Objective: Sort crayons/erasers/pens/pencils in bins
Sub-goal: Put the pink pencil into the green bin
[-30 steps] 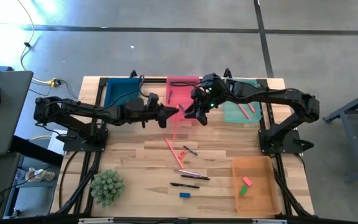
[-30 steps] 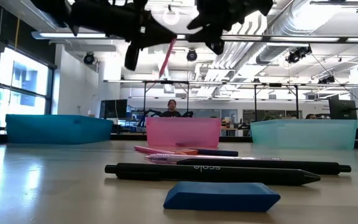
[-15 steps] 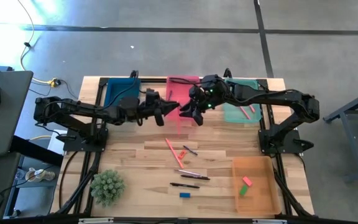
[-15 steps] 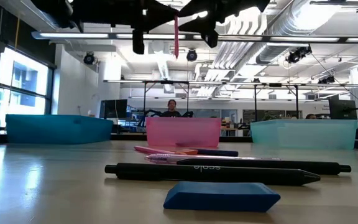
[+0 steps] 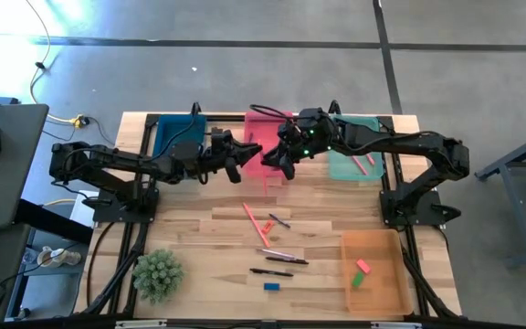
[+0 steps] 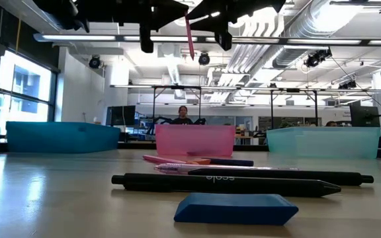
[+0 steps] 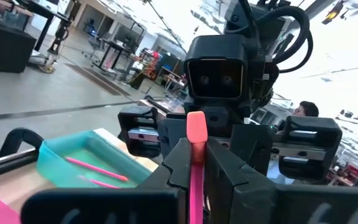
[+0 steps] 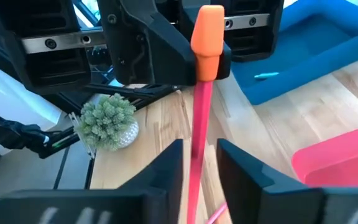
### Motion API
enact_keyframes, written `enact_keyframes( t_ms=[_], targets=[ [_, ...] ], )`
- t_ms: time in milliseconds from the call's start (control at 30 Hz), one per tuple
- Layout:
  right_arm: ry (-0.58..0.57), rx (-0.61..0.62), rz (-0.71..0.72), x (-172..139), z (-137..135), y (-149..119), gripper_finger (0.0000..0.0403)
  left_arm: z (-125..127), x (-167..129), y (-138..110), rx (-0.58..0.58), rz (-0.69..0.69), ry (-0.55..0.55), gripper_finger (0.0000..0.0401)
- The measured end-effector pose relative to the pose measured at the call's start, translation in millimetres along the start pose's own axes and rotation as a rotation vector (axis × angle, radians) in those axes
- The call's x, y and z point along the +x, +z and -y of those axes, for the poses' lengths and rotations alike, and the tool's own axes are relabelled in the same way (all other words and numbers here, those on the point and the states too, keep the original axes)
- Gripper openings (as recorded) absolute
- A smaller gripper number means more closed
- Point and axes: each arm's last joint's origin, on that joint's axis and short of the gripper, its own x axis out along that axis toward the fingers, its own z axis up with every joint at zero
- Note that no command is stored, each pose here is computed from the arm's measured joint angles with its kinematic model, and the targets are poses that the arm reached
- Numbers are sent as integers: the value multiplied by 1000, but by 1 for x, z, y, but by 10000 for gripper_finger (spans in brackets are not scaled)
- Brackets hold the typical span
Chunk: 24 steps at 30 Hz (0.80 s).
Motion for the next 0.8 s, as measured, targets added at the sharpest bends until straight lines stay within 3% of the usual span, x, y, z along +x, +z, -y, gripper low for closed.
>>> enact_keyframes(
  t_ms=[200,400,567,800],
  targets=[
    [2,4,8,0,0,1,40,0,0,0,0,1,1,13],
    [2,-3,34,1,-1,3,21,0,0,1,-1,7,-3,14],
    [-34,-7,49,1,0,3,31,0,0,1,-1,6,-2,14],
    [-46,-8,68,0,0,5,81,0,0,0,0,-4,-2,14]
  ],
)
